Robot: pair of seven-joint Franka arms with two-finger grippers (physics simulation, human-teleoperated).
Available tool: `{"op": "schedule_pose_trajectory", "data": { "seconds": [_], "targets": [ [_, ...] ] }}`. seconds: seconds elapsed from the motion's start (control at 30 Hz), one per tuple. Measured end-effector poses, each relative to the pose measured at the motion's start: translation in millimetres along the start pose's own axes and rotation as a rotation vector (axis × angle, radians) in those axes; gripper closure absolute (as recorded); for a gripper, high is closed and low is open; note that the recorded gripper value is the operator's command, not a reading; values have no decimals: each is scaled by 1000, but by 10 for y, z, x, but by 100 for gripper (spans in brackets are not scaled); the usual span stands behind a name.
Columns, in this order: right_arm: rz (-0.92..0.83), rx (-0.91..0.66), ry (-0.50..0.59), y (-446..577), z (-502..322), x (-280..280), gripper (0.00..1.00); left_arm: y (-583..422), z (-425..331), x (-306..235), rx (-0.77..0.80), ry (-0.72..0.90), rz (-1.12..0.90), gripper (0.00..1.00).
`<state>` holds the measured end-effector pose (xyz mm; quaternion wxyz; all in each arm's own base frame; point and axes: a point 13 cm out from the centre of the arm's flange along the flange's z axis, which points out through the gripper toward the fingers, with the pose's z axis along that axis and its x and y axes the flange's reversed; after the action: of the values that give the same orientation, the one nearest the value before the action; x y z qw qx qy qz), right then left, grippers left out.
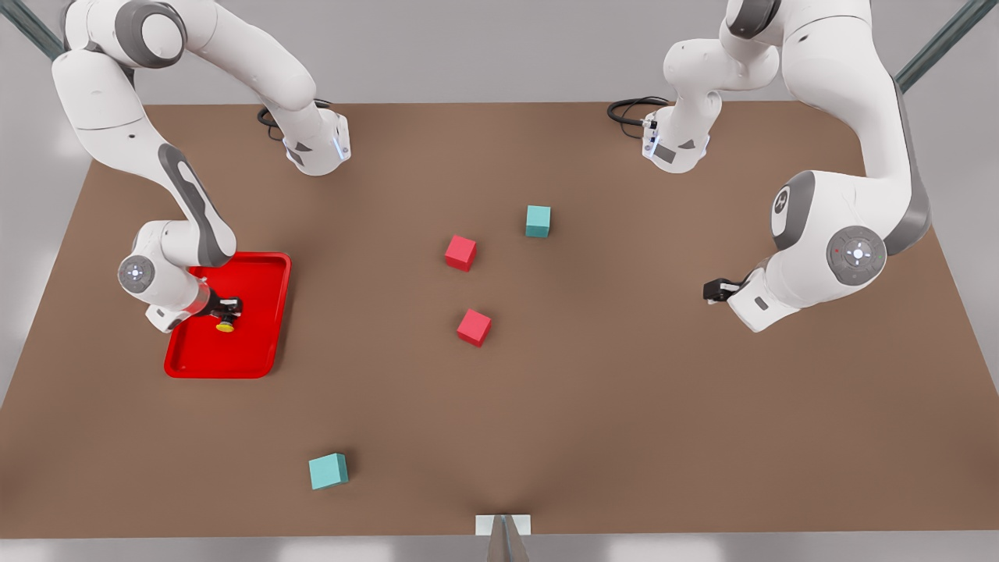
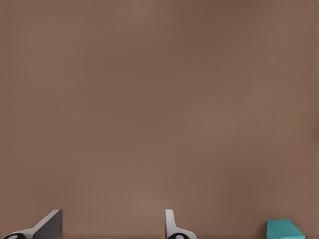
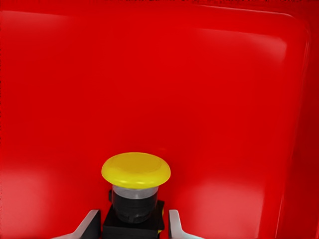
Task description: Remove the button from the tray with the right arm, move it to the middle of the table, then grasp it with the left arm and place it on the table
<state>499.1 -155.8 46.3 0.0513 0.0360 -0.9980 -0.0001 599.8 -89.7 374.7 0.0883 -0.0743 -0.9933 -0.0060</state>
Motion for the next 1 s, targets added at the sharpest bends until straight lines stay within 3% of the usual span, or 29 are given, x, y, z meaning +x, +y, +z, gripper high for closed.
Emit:
{"op": "schedule_pose_trajectory", "data": {
  "seconds": [0.13,0.33,0.63,0.8,1.0],
  "targets": [
    [0,-5,-2,24,30,-13,44,3,0,-7,0,-2,-1,0],
    [6,-10,-9,10,18,-22,63,19,8,-15,1,-3,-3,0],
    [-12,11,-75,259,-615,-355,61,18,0,-14,1,-5,-3,0],
    [-127,-46,-99,1974,-1070,-1036,61,29,0,-14,1,-5,-5,0],
    [-183,-89,-96,4582,-1305,-1233,61,36,4,-16,1,-4,-6,0]
  ]
}}
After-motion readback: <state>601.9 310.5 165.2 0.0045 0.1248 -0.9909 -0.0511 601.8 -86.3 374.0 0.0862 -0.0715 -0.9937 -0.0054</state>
